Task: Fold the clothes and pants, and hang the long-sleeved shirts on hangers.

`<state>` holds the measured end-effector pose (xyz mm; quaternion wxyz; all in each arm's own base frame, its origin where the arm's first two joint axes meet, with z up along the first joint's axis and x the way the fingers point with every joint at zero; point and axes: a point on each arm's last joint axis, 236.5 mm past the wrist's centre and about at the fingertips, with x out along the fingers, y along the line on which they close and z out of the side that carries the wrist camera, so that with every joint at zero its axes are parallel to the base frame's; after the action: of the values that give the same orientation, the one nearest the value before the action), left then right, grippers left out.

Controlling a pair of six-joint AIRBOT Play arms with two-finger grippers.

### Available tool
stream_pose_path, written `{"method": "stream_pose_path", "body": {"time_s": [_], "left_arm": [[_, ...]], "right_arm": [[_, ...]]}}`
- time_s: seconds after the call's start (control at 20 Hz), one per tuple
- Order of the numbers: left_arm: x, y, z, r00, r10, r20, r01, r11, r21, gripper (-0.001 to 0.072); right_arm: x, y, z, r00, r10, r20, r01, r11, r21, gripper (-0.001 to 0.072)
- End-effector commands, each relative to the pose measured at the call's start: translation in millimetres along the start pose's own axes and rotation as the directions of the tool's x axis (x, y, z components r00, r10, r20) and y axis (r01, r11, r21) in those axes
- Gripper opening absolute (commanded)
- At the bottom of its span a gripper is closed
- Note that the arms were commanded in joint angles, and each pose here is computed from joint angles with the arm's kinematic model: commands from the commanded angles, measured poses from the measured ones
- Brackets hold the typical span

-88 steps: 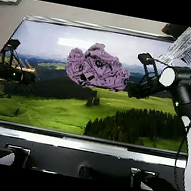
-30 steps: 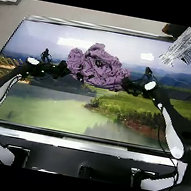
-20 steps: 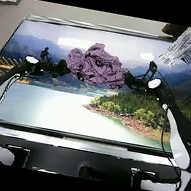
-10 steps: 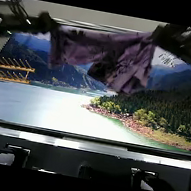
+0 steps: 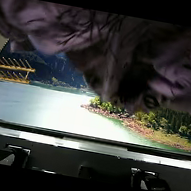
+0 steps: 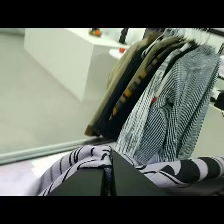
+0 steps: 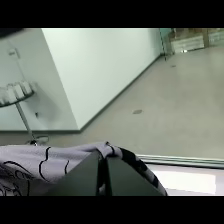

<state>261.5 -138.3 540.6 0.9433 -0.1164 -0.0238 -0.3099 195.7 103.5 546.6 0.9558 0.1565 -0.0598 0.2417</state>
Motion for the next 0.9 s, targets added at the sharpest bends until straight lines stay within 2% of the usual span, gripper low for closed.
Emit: {"method": "stream_pose_path", "body": {"time_s": [0.0,0.2,0.3,0.4,0.5,0.6,0.75,0.8,0.85], "left_arm": [[-48,-17,13,0.996,0.075,0.041,-0.076,0.997,0.022,0.0021],[-28,9,-28,0.987,0.110,-0.115,-0.112,0.994,-0.014,0.0021],[-6,34,-62,0.970,0.125,-0.209,-0.141,0.988,-0.060,0.0021],[17,72,-109,0.931,0.167,-0.326,-0.212,0.971,-0.110,0.0021],[34,119,-170,0.857,0.225,-0.464,-0.330,0.931,-0.157,0.0021],[44,164,-237,0.758,0.270,-0.594,-0.459,0.868,-0.192,0.0021],[59,206,-326,0.647,0.249,-0.720,-0.548,0.809,-0.213,0.0021],[62,215,-350,0.616,0.235,-0.752,-0.569,0.793,-0.218,0.0021],[65,224,-374,0.583,0.220,-0.782,-0.590,0.777,-0.221,0.0021]], "right_arm": [[-29,13,10,0.999,0.005,0.036,-0.007,0.998,0.055,0.0031],[57,-30,-30,0.995,-0.024,-0.100,0.038,0.990,0.139,0.0032],[124,-58,-78,0.977,0.005,-0.214,0.049,0.968,0.247,0.0032],[188,-79,-140,0.941,0.092,-0.325,0.037,0.928,0.370,0.0033],[244,-97,-214,0.897,0.163,-0.410,0.049,0.887,0.460,0.0033],[284,-113,-299,0.842,0.172,-0.511,0.116,0.868,0.484,0.0033],[311,-126,-426,0.734,0.192,-0.652,0.203,0.853,0.480,0.0034],[312,-128,-458,0.698,0.198,-0.688,0.226,0.851,0.473,0.0049],[311,-134,-478,0.674,0.197,-0.712,0.249,0.847,0.470,0.0094]]}}
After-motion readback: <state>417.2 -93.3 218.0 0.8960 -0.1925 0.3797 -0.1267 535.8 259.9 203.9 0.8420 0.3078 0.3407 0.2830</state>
